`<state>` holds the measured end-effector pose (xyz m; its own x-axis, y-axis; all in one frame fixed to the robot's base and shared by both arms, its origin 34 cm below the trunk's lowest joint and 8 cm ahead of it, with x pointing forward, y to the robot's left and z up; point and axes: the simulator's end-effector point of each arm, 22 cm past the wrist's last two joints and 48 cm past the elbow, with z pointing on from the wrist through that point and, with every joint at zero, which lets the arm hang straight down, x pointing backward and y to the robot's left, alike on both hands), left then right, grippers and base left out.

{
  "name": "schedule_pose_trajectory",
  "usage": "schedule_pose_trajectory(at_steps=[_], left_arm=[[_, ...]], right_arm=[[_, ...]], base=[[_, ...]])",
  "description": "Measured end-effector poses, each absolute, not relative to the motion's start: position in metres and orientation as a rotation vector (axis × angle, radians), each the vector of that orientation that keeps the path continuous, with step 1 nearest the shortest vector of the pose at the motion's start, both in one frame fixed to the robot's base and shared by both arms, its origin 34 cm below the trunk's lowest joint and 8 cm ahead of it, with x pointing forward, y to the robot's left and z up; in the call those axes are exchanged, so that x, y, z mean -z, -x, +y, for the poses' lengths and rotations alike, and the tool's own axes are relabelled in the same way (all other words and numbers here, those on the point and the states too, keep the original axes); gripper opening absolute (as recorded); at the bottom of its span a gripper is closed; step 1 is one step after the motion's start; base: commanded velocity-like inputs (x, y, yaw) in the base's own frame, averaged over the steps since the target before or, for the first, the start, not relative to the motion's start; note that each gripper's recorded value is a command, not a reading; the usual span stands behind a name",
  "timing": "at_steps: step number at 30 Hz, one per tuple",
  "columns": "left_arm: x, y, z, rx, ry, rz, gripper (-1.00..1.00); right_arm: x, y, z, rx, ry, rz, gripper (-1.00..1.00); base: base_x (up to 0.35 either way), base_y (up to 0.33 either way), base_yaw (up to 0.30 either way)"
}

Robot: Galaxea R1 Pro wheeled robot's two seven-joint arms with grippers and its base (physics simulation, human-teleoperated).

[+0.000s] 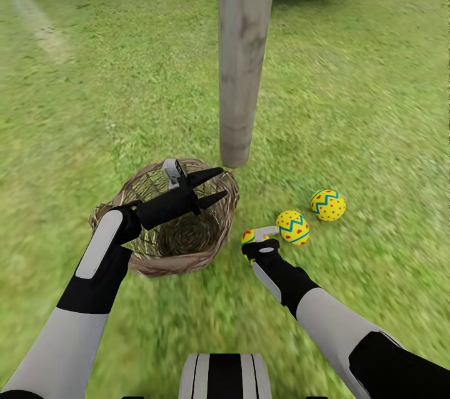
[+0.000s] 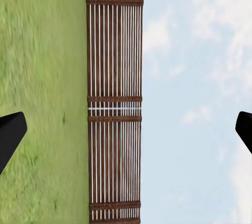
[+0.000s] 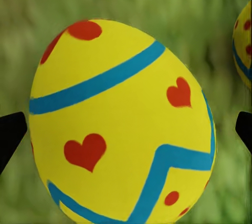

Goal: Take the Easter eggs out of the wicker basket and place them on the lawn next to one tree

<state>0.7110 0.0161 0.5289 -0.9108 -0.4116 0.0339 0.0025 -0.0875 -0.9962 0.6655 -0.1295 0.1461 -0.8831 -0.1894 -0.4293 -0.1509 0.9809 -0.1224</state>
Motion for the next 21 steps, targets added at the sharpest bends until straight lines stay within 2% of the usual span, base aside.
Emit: schedule_pose_trajectory(at_steps=[21], left_arm=[[-0.586,-0.705,0.014,2.07,0.348,1.852,1.0]], right_arm=[[-0.2,-0.693,-0.129,0.124,0.232,2.588,1.0]], base=[[0.0,0.0,0.0]])
